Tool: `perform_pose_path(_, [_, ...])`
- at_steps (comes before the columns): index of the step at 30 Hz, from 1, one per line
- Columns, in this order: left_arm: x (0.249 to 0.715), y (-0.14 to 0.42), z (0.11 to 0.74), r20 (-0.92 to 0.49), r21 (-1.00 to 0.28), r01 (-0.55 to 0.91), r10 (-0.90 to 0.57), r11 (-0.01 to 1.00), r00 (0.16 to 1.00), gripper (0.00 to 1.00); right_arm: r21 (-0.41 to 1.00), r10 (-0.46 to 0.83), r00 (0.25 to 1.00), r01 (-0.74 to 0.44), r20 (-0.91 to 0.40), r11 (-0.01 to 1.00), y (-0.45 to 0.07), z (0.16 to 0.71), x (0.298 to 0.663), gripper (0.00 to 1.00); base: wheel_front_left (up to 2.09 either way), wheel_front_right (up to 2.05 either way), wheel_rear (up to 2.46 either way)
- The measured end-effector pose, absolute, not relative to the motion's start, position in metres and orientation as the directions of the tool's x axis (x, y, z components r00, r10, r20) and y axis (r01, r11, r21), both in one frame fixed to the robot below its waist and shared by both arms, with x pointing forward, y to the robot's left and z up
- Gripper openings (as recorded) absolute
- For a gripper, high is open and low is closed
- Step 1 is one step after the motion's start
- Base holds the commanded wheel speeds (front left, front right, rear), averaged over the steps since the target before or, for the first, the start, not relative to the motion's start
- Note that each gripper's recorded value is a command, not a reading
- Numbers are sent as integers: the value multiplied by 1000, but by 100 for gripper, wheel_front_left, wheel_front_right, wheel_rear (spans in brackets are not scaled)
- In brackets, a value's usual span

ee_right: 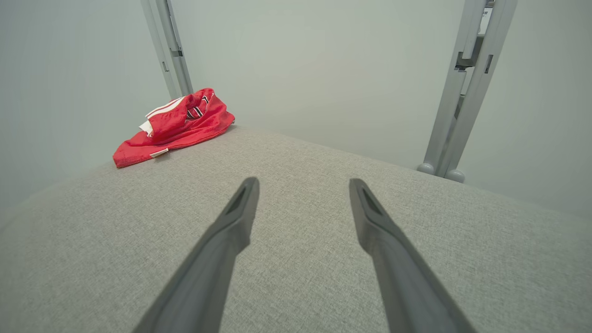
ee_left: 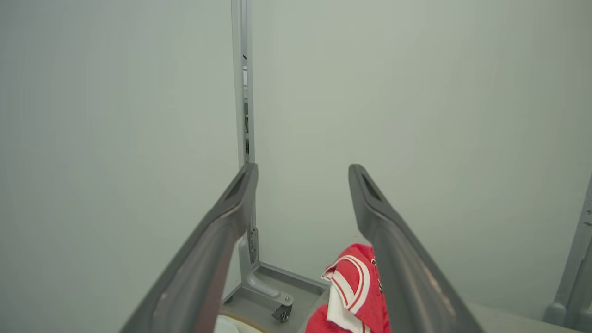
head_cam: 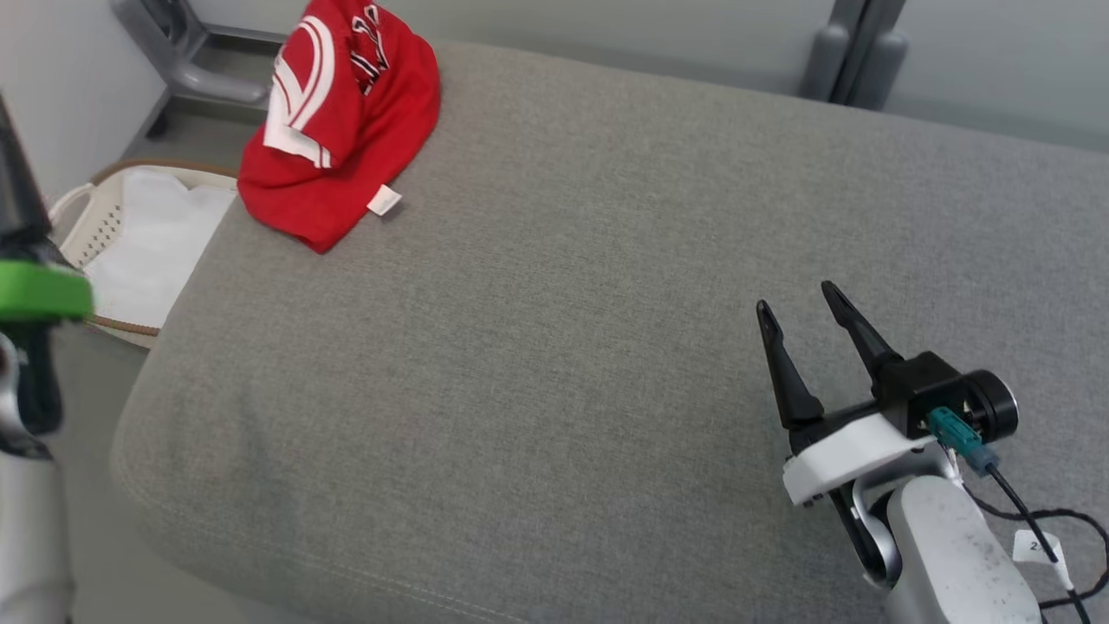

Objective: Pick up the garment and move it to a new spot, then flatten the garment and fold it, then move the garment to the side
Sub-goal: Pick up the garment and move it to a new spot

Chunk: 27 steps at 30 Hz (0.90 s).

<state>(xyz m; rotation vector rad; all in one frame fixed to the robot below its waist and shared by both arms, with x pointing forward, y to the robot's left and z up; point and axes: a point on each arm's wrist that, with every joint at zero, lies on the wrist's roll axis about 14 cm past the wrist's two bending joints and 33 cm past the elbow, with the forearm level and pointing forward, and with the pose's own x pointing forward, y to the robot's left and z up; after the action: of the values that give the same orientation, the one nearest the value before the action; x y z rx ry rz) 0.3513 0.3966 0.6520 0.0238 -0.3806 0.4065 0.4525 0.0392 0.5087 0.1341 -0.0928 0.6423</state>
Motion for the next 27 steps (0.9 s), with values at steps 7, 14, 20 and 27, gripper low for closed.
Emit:
perform_pose_path(7, [421, 438, 647, 249, -28, -432, 425, 901, 870, 100, 92, 559, 820, -570, 125, 816, 27, 494, 478, 100, 0, 0, 0])
perform_pose_path(14, [491, 437, 577, 32, -42, -422, 423, 906, 905, 100, 81, 509, 859, -513, 59, 855, 1, 459, 497, 100, 0, 0, 0])
perform_pose_path(20, [532, 418, 493, -180, -36, -397, 385, 917, 905, 100, 78, 468, 884, -466, -11, 881, -19, 423, 507, 100, 0, 0, 0])
perform_pose_path(27, [542, 401, 403, -385, -36, -400, 357, 916, 851, 100, 72, 429, 902, -426, -51, 902, -36, 397, 513, 100, 0, 0, 0])
